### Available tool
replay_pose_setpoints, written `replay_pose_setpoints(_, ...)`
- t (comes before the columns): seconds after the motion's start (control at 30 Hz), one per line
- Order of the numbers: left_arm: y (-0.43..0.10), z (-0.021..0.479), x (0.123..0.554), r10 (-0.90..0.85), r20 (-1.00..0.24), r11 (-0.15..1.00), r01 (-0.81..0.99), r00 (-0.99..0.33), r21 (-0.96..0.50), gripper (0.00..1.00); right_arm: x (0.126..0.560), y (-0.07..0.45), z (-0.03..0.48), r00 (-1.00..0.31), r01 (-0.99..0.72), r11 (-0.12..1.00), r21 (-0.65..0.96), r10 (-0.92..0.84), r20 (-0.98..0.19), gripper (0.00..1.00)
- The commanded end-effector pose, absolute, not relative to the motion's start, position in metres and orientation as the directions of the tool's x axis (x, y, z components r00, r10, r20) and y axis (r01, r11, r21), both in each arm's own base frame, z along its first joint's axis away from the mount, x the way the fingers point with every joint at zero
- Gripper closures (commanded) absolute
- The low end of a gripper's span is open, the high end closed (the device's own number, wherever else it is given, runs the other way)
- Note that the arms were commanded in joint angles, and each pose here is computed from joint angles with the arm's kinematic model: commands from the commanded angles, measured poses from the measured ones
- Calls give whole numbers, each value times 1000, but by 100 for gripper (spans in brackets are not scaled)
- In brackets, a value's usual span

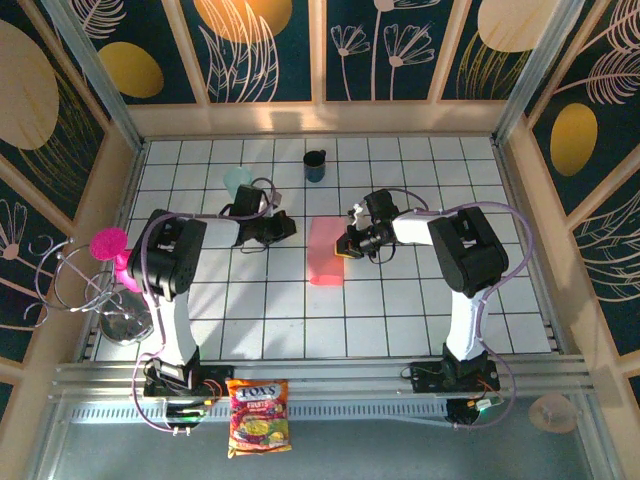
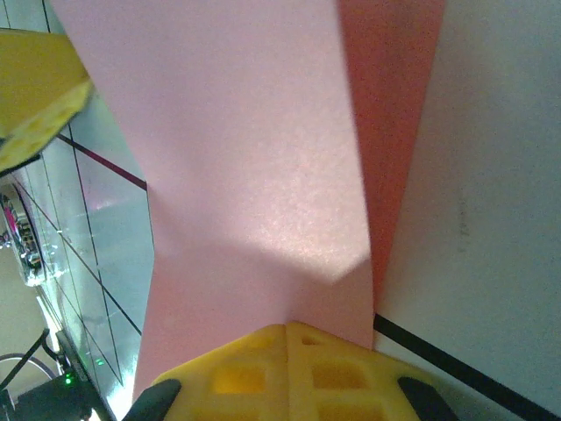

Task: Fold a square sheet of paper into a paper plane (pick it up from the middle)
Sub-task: First fold the square sheet of paper in half at the center of the table.

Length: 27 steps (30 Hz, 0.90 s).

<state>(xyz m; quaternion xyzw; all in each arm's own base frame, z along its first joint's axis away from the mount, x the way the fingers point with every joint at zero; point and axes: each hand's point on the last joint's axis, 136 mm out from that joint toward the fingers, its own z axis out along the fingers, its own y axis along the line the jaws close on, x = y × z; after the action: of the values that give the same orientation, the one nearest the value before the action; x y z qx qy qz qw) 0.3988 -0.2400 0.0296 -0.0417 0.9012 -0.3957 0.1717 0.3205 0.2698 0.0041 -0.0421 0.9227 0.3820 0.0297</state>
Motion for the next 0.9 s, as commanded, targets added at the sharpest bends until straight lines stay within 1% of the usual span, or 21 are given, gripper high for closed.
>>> replay_pose_setpoints(0.0,-265,65,384,-167,-334,659,147,-928,-737,93,273,188,-97,-995,52,933,357,18,99,94)
replay_pose_setpoints(0.17,-312,59,360,-132,-284,592,154,-950,-791,93,271,187,-100,-994,52,934,354,16,105,94)
replay_pose_setpoints(0.27,-324,46,357,-132,-244,568,128,-961,-813,93,271,187,-100,-994,52,934,352,15,108,94)
replay_pose_setpoints(0.33,-326,35,360,-133,-232,580,114,-964,-807,94,271,187,-99,-994,50,935,351,14,106,94)
replay_pose_setpoints(0.47,-316,19,377,-176,-249,651,77,-952,-755,95,270,184,-100,-994,51,938,342,15,106,94)
replay_pose_setpoints(0.63,-281,14,397,-287,-262,673,1,-921,-739,95,267,181,-101,-994,53,941,333,18,107,94)
replay_pose_setpoints(0.77,-246,-1,395,-331,-245,701,-63,-911,-710,95,268,180,-99,-994,54,942,332,20,104,94)
replay_pose_setpoints(0.87,-235,2,392,-323,-254,715,-59,-912,-696,95,268,180,-99,-995,53,942,332,20,102,94)
